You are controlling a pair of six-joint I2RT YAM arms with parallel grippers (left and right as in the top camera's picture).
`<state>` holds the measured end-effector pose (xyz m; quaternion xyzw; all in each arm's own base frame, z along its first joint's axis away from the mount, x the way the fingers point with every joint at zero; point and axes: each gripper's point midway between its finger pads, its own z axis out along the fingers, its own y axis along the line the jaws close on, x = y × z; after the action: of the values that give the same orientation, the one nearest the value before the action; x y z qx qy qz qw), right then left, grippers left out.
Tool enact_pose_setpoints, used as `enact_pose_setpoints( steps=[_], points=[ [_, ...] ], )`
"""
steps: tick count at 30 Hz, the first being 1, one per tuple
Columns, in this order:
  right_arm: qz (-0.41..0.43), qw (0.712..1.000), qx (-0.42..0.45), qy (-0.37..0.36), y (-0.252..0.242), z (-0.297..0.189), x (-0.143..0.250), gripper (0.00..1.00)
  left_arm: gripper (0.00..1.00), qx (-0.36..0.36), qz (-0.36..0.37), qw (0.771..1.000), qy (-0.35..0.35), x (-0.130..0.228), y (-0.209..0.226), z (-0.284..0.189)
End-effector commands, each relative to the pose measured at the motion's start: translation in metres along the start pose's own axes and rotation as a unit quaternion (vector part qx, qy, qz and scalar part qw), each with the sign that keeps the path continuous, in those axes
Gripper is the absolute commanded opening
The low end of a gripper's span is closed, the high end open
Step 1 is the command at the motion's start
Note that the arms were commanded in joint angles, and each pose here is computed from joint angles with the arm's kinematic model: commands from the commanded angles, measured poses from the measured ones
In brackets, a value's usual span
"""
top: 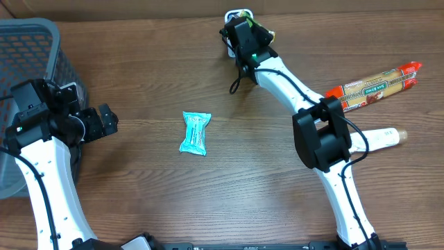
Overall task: Scan the item barcode
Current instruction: 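Hold the green carton in front of the scanner with the right gripper, then carry the green carton right and place it beside the white tube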
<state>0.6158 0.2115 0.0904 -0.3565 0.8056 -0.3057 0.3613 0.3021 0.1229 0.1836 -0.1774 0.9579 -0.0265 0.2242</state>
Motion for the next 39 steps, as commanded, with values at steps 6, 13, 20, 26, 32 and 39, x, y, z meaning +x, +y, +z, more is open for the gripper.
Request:
enact_pose_setpoints(
  steps=[6, 13, 20, 26, 32, 39],
  points=[
    [0.178, 0.979, -0.037, -0.095, -0.095, -0.116, -0.05, 0.04, 1.0, -0.002, -0.008, 1.0, -0.002, -0.003, 0.0, -0.001],
    [0.394, 0.905, -0.149, -0.054, -0.124, -0.19, -0.019, 0.04, 1.0, -0.002, -0.008, 1.0, -0.002, -0.003, 0.0, -0.001],
    [0.591, 0.783, -0.15, 0.124, -0.145, -0.219, 0.084, 0.04, 0.99, -0.002, -0.008, 1.0, -0.002, -0.003, 0.0, -0.001],
    [0.705, 0.638, -0.023, 0.308, -0.15, -0.204, 0.205, 0.04, 1.0, -0.002, -0.008, 1.0, -0.002, -0.003, 0.0, -0.001],
    [0.726, 0.566, 0.05, 0.388, -0.123, -0.168, 0.284, 0.04, 1.0, -0.002, -0.008, 1.0, -0.002, -0.003, 0.0, -0.001],
    [0.727, 0.515, 0.081, 0.447, -0.075, -0.145, 0.349, 0.04, 1.0, -0.002, -0.008, 1.0, -0.002, -0.003, 0.0, -0.001]
  ],
)
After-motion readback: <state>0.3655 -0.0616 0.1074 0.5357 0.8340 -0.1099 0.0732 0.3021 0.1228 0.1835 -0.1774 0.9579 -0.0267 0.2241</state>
